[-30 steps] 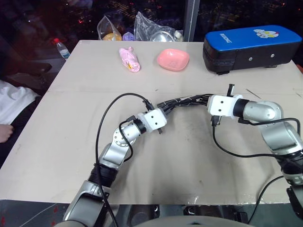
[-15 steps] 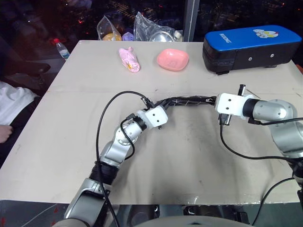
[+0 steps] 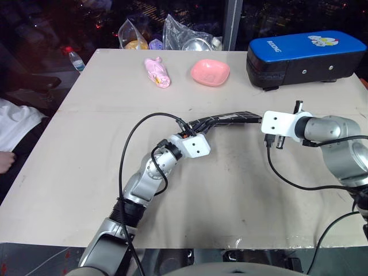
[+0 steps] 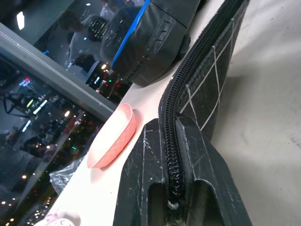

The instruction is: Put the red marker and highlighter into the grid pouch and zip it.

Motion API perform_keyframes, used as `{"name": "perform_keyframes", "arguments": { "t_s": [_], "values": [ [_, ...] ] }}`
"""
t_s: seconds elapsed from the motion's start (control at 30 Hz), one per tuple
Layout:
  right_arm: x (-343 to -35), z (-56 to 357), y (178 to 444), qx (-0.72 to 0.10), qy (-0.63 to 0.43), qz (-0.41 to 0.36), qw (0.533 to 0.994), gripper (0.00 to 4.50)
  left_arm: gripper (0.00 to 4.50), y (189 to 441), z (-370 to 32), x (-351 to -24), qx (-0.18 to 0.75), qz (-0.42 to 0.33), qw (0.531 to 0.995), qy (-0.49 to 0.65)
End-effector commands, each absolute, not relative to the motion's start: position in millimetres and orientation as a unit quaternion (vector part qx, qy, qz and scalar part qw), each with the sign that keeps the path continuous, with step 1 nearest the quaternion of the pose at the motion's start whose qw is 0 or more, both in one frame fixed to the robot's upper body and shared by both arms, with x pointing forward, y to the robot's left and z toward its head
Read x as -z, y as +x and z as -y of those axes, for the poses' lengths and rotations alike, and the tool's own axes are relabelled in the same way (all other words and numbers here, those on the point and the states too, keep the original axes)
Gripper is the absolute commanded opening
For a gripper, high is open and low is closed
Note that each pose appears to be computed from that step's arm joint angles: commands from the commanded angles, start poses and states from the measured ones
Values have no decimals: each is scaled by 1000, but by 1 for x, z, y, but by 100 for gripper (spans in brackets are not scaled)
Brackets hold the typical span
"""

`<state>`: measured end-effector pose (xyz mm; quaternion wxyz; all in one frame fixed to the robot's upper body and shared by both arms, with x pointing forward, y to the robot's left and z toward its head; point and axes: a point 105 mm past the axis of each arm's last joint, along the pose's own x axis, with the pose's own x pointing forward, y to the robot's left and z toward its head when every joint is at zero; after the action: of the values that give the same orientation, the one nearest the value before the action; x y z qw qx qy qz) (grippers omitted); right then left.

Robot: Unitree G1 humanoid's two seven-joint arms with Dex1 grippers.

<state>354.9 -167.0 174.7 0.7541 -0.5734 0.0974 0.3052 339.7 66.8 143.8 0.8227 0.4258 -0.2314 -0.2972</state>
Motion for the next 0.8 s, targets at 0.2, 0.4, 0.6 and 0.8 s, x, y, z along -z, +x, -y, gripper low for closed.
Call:
{"name": "perform_keyframes", "arguments": {
  "t_s": [0.2, 0.4, 0.6, 0.8],
  "values": [
    [-190, 211, 367, -222, -581, -124, 773, 3, 0, 349, -95, -156, 237, 228, 833, 445],
    [-184, 203, 367, -234, -564, -121, 783, 3, 0, 349, -93, -155, 240, 226, 834, 443],
    [-180, 191, 365, -273, -534, -106, 793, 133, 0, 352, -96, -154, 236, 220, 839, 439],
    [-178, 197, 362, -278, -485, -83, 825, 384, 0, 350, -102, -146, 256, 200, 851, 412]
  ]
}}
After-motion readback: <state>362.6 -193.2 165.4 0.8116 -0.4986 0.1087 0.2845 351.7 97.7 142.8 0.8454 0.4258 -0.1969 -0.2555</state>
